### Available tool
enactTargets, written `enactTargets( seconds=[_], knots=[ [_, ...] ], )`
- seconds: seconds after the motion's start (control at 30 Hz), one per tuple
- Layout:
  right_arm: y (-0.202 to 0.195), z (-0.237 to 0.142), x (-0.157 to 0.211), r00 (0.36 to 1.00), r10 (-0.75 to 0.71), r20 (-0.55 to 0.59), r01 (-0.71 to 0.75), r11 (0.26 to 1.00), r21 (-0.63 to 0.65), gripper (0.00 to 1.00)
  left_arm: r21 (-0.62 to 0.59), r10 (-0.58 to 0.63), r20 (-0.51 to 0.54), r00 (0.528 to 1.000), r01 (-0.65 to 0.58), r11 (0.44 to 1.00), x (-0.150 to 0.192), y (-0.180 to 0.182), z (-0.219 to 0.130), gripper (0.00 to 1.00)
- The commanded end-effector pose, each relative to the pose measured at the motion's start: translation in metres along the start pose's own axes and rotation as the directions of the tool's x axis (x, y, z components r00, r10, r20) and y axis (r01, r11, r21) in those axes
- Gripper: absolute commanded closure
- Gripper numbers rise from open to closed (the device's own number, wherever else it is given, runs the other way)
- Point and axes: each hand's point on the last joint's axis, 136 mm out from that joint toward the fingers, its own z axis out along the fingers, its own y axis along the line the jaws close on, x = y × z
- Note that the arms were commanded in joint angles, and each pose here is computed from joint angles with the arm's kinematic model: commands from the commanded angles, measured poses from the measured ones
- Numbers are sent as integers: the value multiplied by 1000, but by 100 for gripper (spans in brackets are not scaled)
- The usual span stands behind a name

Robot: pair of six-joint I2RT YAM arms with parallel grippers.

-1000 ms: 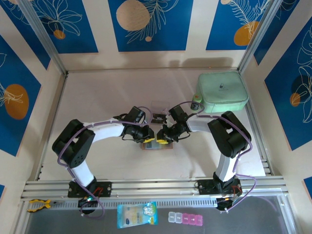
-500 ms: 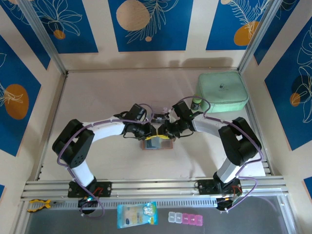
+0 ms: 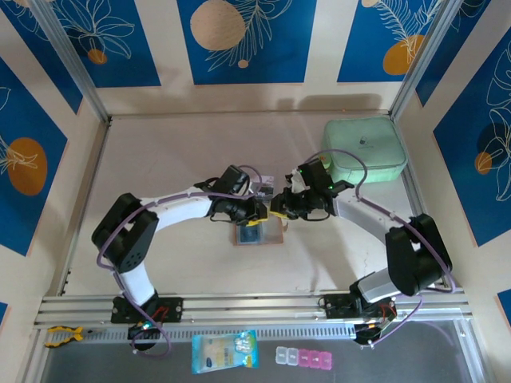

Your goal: Take the credit cards out of the card holder

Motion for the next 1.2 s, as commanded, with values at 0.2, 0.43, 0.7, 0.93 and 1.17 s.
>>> enactTargets(
  seconds=[0.2, 0.43, 0.7, 0.93, 1.17],
  knots=[
    [-20, -16, 10, 999, 41, 22, -42, 999, 28, 77, 9, 19, -52, 998, -19, 1000, 4, -13, 16, 66],
    [-23, -15, 16, 998, 56, 5, -56, 998, 24, 75, 13, 20, -61, 998, -19, 1000, 4, -14, 21, 62],
    [-21, -9, 16, 998, 58, -9, -58, 998, 10, 75, -6, 30, -31, 999, -31, 1000, 3, -10, 13, 62],
    [-16, 4, 16, 998, 48, -47, -47, 999, 17, 75, -24, 5, 23, 1000, -4, 1000, -2, 7, -5, 65],
    [-10, 23, 18, 995, 33, -95, -32, 999, 22, 75, -48, -58, 77, 995, 62, 997, -3, 37, -26, 71]
  ],
)
